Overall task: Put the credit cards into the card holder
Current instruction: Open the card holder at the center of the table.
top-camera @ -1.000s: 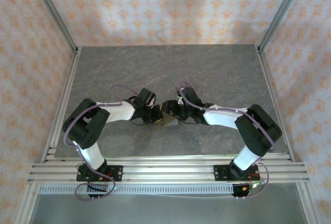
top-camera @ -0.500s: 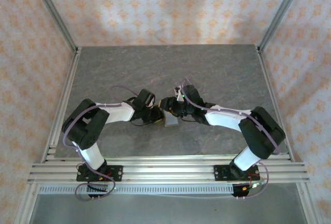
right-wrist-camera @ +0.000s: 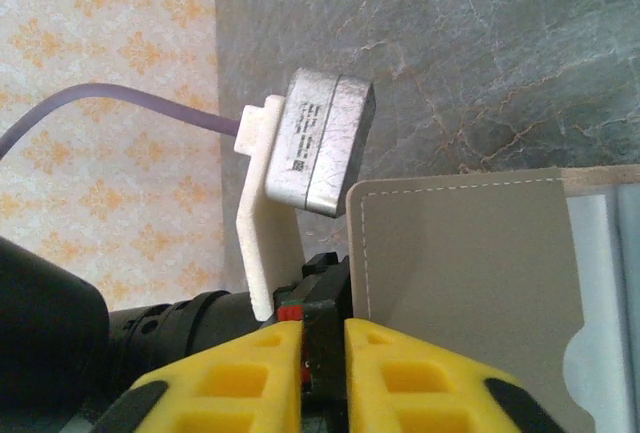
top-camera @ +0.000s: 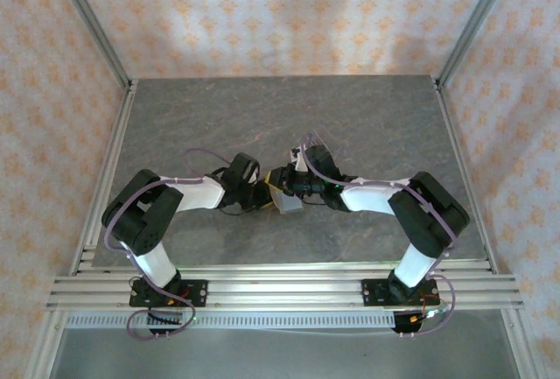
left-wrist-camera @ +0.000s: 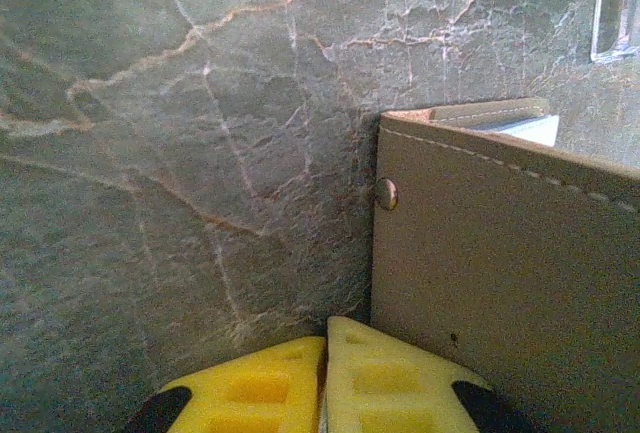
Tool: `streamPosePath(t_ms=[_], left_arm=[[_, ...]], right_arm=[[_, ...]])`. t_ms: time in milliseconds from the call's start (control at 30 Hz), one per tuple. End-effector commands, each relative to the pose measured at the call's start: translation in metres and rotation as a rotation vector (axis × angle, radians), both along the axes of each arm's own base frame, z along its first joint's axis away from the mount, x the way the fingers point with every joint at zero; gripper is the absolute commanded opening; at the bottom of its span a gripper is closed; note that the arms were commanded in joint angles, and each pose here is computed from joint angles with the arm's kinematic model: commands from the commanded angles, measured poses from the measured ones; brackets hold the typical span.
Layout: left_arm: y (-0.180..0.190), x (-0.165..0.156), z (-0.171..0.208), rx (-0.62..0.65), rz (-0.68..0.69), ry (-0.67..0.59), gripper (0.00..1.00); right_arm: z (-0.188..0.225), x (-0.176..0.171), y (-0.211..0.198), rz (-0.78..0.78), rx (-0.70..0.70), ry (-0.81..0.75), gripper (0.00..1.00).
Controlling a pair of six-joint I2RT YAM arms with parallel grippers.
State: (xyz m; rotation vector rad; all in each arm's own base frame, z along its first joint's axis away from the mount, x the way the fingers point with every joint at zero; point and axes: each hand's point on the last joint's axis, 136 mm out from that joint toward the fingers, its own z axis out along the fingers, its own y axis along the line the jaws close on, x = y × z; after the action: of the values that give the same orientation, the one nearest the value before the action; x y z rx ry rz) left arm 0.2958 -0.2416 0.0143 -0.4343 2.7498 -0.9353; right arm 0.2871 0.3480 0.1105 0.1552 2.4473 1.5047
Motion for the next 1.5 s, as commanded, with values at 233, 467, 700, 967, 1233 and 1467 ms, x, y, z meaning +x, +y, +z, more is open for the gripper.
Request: streamPosePath(t_ms=[233,467,700,967,1233,1467], left_arm=[[0.041,-0.011,-0.014,0.120,0.072,0.047,0.10],[0.049,-0.010,-0.009,0.123,0.088,0.048,0.11],[0.084,-0.016,0.020,0.200,0.143,0.018,0.22],[0.093,-0.020,0.068,0.263,0.085,-0.063,0.38],[0.053,-0.003,0.080,0.218,0.014,-0.085,0.24],[0.047,0.015,0.047,0.244,0.037,-0.026,0.11]], right_arm=[[-0.049,0.009,-0.015,-0.051,-0.159,0.042,0.11],[-0.066,0.008,-0.021,-0.048,-0.236,0.045,0.17],[-0.085,0.000,-0.027,-0.019,-0.415,0.011,0.42],[-0.096,-0.004,-0.037,-0.016,-0.676,-0.081,0.51],[-0.108,-0.005,-0.048,-0.045,-0.817,-0.113,0.40],[-0.106,-0.009,-0.049,-0.036,-0.804,-0.109,0.35]])
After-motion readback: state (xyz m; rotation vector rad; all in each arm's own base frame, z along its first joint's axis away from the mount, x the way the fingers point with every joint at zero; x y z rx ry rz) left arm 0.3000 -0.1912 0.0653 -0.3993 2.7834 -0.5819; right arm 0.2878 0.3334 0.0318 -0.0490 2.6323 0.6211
